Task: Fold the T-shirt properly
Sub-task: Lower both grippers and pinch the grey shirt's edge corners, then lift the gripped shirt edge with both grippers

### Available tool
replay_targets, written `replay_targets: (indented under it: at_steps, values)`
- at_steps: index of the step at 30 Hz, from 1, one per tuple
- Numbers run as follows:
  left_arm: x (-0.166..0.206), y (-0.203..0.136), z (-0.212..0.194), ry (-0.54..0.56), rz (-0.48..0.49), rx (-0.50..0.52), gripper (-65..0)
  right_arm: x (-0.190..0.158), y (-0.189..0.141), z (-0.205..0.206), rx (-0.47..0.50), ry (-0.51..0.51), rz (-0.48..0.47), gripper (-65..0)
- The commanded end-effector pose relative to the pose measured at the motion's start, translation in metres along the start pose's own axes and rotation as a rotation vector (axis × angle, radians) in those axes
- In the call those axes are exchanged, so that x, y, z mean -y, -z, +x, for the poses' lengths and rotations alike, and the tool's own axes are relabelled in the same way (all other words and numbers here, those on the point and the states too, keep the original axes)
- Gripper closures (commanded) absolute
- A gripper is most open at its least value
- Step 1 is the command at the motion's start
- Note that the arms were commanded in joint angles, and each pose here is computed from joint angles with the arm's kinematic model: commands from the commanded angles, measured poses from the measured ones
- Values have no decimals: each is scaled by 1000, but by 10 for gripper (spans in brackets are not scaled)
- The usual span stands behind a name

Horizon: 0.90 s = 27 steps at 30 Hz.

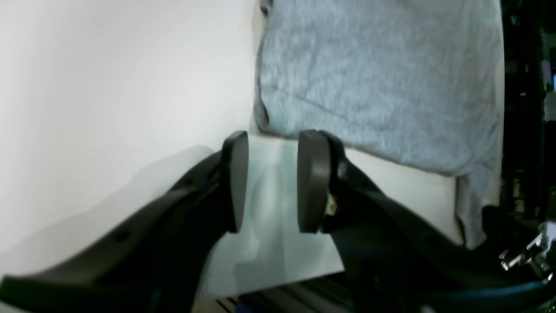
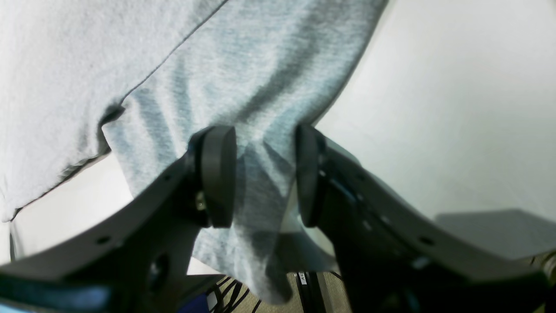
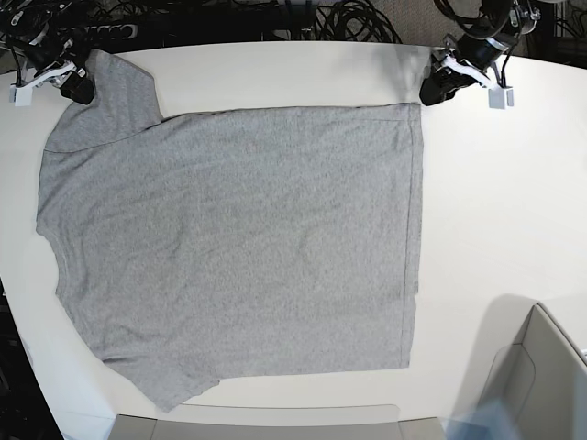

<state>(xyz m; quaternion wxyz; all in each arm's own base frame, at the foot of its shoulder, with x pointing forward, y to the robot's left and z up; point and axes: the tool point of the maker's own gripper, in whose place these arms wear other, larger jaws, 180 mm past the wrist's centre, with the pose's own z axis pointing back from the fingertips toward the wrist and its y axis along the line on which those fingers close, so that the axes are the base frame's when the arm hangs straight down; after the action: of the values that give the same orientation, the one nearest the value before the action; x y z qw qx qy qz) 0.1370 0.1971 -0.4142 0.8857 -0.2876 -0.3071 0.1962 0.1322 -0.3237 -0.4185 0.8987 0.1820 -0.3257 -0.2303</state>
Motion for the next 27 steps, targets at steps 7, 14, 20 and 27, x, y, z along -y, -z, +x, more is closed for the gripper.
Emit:
replay_targets:
  at_steps: [7, 14, 20, 27]
  values:
    - [-7, 12, 6, 36, 26, -15, -204, 11, -14, -30, -196, -95, -115, -239]
    - [1, 26, 10, 97, 17, -35, -204, -7, -9, -24, -163, -121, -101, -236]
    - [30, 48, -4, 128, -67, -91, -203, 4, -8, -23, -199, -138, -169, -149]
    - [30, 61, -18, 97, -85, -134, -202, 2, -6, -29, -214, -135, -170, -126]
